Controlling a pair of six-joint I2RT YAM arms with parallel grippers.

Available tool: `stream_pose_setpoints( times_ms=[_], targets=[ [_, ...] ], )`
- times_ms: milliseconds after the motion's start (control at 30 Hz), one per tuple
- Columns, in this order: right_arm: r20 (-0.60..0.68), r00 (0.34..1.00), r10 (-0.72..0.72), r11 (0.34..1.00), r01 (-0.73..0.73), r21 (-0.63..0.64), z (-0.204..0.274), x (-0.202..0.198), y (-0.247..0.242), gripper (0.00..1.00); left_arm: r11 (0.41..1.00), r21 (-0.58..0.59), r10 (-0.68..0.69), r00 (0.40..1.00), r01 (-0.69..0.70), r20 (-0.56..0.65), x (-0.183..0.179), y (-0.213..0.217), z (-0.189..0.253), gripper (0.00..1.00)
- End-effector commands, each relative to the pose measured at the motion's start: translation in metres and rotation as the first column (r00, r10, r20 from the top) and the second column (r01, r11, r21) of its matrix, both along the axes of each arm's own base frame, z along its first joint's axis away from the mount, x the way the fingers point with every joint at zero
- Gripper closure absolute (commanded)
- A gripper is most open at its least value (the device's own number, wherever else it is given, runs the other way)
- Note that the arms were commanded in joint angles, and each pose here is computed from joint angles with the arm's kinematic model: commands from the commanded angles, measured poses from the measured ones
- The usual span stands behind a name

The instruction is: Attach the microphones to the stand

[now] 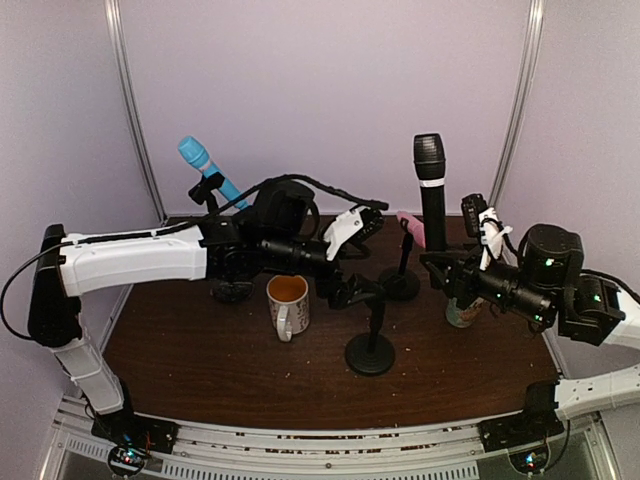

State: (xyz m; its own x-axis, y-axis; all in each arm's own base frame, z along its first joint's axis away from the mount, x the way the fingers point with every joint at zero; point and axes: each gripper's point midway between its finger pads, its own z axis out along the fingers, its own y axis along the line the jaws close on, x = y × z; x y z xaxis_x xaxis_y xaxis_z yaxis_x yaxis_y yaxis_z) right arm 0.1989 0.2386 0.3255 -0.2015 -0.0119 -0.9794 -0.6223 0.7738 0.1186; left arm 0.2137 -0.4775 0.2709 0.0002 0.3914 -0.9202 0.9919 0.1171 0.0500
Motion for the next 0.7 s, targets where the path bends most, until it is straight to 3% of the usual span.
stream_pose_setpoints(
  times_ms=[0, 400, 667],
  targets=[
    [-0.012, 0.999, -0.050, 0.999, 0.050, -0.004, -0.006, 0.006, -0.016, 0.94, 0.993, -0.006, -0.114, 0.993, 0.114, -0.017, -0.001, -0.004, 0.002, 0.11],
    [-0.028, 0.997, -0.072, 0.997, 0.072, -0.019, -0.020, 0.018, -0.015, 0.94, 0.984, 0.071, -0.161, 0.986, 0.163, -0.037, 0.000, -0.012, -0.036, 0.15],
    [-0.029, 0.997, -0.077, 0.997, 0.077, -0.024, -0.021, 0.021, -0.016, 0.94, 0.974, 0.080, -0.206, 0.976, 0.212, -0.068, -0.006, -0.016, -0.044, 0.29]
  ],
)
